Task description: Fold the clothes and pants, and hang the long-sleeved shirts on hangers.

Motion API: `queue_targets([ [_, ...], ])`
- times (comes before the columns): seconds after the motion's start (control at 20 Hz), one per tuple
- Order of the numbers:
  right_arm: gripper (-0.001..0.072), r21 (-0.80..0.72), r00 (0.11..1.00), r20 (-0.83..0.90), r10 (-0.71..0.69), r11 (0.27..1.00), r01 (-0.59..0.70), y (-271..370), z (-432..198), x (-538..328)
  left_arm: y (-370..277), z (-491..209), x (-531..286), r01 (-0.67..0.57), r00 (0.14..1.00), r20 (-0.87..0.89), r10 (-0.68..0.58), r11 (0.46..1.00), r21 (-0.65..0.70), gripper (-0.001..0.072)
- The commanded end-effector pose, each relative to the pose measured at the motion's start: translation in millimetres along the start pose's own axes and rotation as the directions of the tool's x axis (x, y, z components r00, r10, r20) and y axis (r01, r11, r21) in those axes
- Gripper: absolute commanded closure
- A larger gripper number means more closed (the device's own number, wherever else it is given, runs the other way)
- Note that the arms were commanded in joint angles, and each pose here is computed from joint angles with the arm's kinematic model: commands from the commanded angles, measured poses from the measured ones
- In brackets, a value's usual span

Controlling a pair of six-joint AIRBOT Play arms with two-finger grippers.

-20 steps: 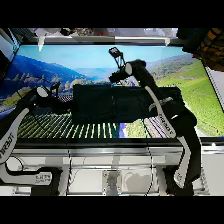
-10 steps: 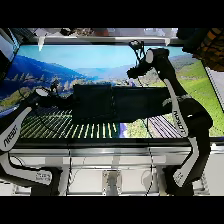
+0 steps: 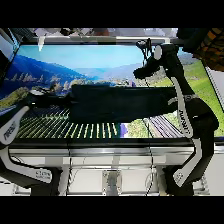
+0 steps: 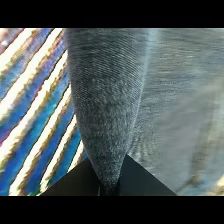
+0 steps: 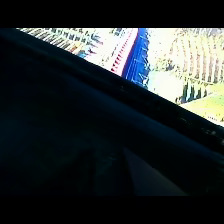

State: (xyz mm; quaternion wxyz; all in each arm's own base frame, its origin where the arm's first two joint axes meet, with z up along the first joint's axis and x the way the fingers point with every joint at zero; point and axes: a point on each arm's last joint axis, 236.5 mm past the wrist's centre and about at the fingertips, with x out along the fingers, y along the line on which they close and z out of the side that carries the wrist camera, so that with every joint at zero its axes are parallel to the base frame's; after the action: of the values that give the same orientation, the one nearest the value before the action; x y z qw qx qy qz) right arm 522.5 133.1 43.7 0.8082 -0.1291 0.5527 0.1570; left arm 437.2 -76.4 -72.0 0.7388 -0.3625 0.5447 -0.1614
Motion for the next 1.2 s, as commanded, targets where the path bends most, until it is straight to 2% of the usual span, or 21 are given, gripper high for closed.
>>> queue_targets([
  [0.0, 0.0533, -0.009, 0.996, -0.083, -0.039, 0.999, 0.039, -10, -20, -4, 26, 6, -97, -0.116, 0.993, -0.027, 0.115, 0.993, -0.022, 0.0679],
  [0.05, 0.0532, -0.010, 0.994, -0.096, -0.045, 0.999, 0.044, -11, -23, -4, 41, 5, -135, -0.215, 0.976, -0.028, 0.215, 0.976, -0.012, 0.0679],
  [0.15, 0.0532, -0.003, 0.993, -0.107, -0.043, 0.999, 0.043, -13, -26, -5, 66, -3, -217, -0.423, 0.906, -0.027, 0.422, 0.906, -0.009, 0.0678],
  [0.25, 0.0532, 0.000, 0.993, -0.110, -0.041, 0.999, 0.042, -14, -27, -5, 64, -9, -278, -0.525, 0.851, 0.003, 0.526, 0.851, -0.026, 0.0678],
  [0.3, 0.0532, 0.000, 0.993, -0.108, -0.039, 0.999, 0.039, -13, -27, -6, 53, -1, -292, -0.520, 0.849, 0.072, 0.524, 0.852, -0.065, 0.0678],
  [0.4, 0.0532, 0.001, 0.994, -0.106, -0.035, 0.999, 0.035, -12, -27, -8, 19, 9, -292, -0.469, 0.874, 0.137, 0.467, 0.883, -0.018, 0.0678],
  [0.6, 0.0532, 0.001, 0.994, -0.102, -0.036, 0.999, 0.036, -12, -26, -10, -31, -2, -237, -0.423, 0.905, 0.038, 0.423, 0.893, 0.151, 0.0678],
  [0.9, 0.0532, 0.001, 0.995, -0.095, -0.037, 0.999, 0.038, -12, -25, -10, -105, -36, -82, -0.315, 0.911, -0.148, 0.385, 0.881, 0.353, 0.0678],
  [1.0, 0.0532, 0.001, 0.995, -0.095, -0.037, 0.999, 0.037, -12, -25, -10, -140, -48, -27, -0.238, 0.935, -0.150, 0.321, 0.883, 0.404, 0.0678],
  [1.15, 0.0532, 0.001, 0.995, -0.095, -0.037, 0.999, 0.037, -12, -25, -10, -205, -58, 36, -0.083, 0.978, -0.145, 0.151, 0.915, 0.395, 0.0678],
])
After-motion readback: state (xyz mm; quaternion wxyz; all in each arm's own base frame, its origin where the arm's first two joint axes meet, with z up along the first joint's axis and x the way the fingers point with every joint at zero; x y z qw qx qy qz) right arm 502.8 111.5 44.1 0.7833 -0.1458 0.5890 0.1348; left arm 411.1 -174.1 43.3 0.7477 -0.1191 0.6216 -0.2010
